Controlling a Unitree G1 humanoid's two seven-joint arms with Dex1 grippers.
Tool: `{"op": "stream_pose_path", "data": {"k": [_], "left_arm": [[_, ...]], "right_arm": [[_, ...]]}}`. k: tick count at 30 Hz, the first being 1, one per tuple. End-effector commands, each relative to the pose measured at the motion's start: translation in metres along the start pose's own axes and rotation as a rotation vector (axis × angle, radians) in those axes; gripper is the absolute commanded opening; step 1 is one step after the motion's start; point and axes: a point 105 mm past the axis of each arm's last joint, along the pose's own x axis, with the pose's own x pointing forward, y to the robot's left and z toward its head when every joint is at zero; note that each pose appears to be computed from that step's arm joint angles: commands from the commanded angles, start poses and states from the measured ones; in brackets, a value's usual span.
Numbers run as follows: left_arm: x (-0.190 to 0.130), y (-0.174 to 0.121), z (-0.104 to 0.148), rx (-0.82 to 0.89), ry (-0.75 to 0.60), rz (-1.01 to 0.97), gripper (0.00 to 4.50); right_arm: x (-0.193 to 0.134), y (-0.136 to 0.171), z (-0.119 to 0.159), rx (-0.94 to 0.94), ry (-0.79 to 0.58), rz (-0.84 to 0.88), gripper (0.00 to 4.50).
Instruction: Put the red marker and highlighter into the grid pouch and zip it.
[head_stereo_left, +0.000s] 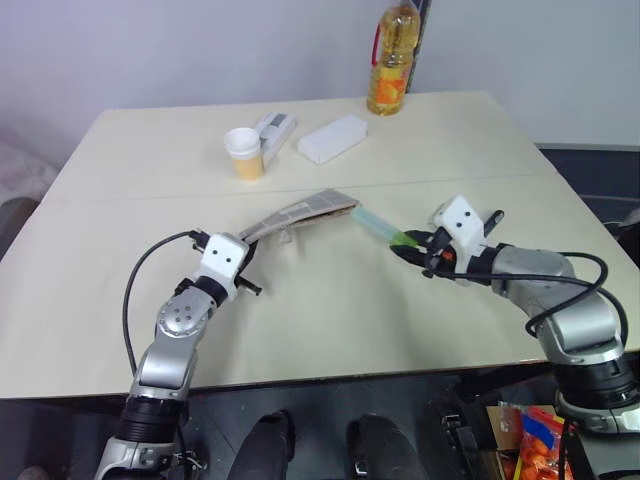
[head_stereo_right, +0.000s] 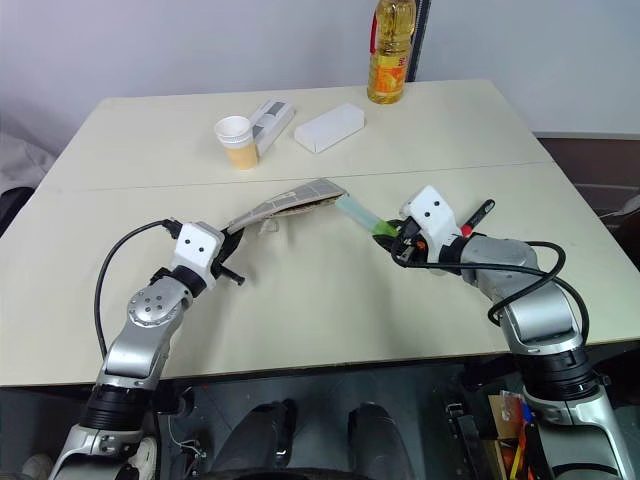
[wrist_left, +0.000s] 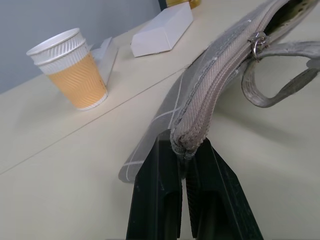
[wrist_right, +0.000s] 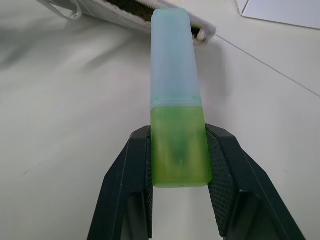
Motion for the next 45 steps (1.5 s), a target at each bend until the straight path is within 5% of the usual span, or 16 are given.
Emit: {"op": "stream_pose_path", "data": {"k": [1,27,45], "left_arm": [[0.001,0.001,0.014,0.01,-0.055,-0.001,0.0],[-0.005,-0.016,0.024,0.069,-0.116,-0.133,0.0],[-0.014,-0.035,0.027,0.184,-0.174,-0.356,0.0]], "right_arm": [[0.003,0.003,0.014,-0.031,-0.04,0.003,0.89],[0.008,0.005,0.01,-0.043,0.011,0.018,0.89],[0.016,0.039,0.029,-0.291,0.096,0.208,0.89]]}}
